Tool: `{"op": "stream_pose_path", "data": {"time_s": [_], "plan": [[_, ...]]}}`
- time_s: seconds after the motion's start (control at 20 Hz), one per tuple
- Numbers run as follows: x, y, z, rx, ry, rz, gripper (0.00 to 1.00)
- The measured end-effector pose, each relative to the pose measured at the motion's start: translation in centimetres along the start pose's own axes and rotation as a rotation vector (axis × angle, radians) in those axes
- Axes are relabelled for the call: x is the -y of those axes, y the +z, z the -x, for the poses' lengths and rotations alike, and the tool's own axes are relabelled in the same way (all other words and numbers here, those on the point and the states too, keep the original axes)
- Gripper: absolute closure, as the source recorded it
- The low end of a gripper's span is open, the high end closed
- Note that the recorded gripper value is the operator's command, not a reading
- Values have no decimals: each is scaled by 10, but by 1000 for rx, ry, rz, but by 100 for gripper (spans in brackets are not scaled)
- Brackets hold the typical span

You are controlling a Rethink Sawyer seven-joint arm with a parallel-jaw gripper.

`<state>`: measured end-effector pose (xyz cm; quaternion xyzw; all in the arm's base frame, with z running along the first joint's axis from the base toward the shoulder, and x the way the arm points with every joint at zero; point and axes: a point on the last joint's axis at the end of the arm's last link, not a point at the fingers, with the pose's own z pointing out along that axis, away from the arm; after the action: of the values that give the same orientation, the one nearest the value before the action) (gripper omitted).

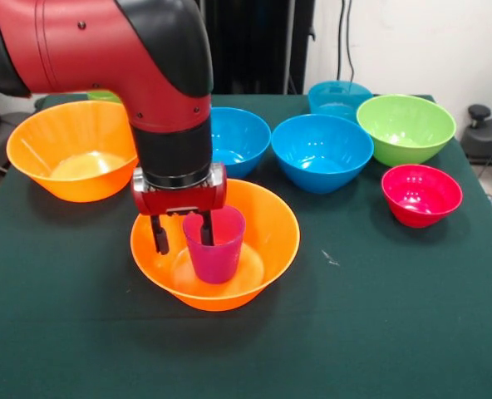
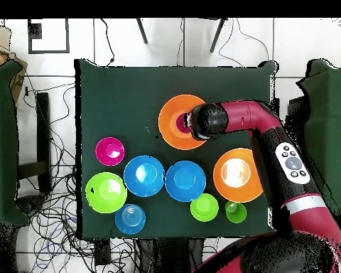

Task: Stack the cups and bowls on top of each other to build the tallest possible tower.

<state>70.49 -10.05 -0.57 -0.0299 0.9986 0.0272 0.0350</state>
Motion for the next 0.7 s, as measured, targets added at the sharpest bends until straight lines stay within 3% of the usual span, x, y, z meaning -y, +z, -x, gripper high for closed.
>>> {"op": "stream_pose_path", "data": {"time_s": [0.7], "plan": [[17,-66,22,70,-22,-86,0]]}}
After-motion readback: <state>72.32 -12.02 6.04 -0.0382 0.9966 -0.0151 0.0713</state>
